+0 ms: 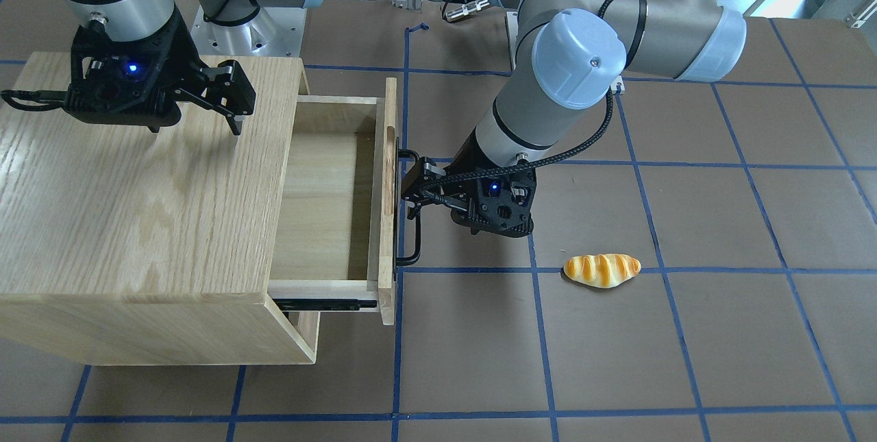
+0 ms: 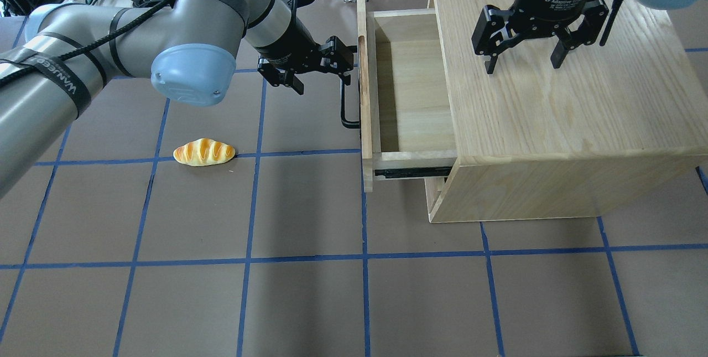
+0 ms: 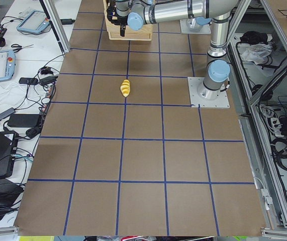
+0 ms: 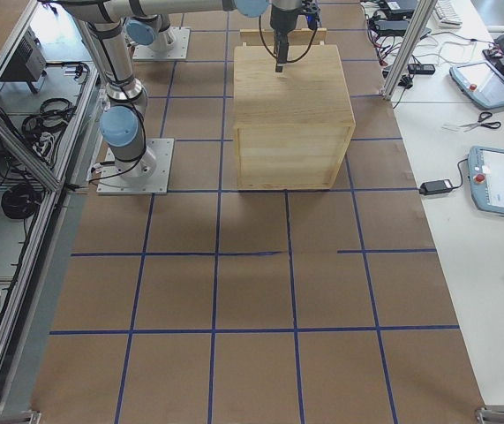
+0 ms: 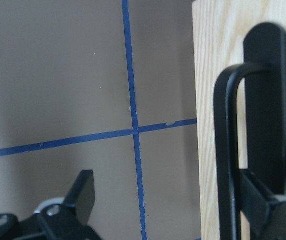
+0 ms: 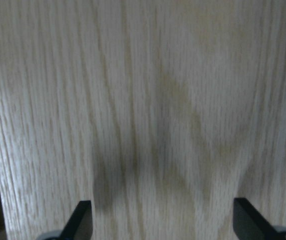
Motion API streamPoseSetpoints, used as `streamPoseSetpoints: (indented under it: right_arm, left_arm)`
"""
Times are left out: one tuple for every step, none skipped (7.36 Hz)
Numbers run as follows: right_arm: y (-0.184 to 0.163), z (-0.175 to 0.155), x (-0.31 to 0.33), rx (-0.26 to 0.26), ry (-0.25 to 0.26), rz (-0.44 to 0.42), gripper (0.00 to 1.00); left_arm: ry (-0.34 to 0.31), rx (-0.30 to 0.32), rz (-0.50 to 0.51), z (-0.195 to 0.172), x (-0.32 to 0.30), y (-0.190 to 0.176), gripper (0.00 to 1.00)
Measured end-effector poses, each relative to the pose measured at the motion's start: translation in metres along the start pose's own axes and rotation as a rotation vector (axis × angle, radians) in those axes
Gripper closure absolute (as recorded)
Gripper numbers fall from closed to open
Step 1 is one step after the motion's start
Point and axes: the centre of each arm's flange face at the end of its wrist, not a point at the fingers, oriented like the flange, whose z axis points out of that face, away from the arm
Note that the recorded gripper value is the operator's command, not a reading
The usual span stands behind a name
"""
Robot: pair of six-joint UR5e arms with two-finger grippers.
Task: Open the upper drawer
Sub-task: 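Pull the handle with the left gripper away from the cabinet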
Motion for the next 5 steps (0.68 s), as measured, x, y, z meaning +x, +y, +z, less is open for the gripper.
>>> streamPoseSetpoints:
  right_arm:
    - [0.000,0.000,0.000,0.000,0.000,0.000,0.00]
    - [0.000,0.000,0.000,0.001,0.000,0.000,0.00]
    - [0.000,0.000,0.000,0.001,0.000,0.001,0.00]
    - [0.000,0.000,0.000,0.001,0.000,0.001,0.00]
    - [0.000,0.000,0.000,0.000,0.000,0.001,0.00]
  left_arm:
    - [-0.002,-0.005,-0.001,-0.002,-0.004,0.000,0.00]
    - [-0.004,-0.014,-0.002,-0.005,-0.010,0.001,0.00]
    - [-0.006,-0.025,-0.001,-0.010,-0.017,0.002,0.00]
    - [-0.008,-0.034,-0.005,-0.016,-0.025,0.002,0.00]
    - [-0.010,-0.043,-0.011,-0.021,-0.035,0.002,0.00]
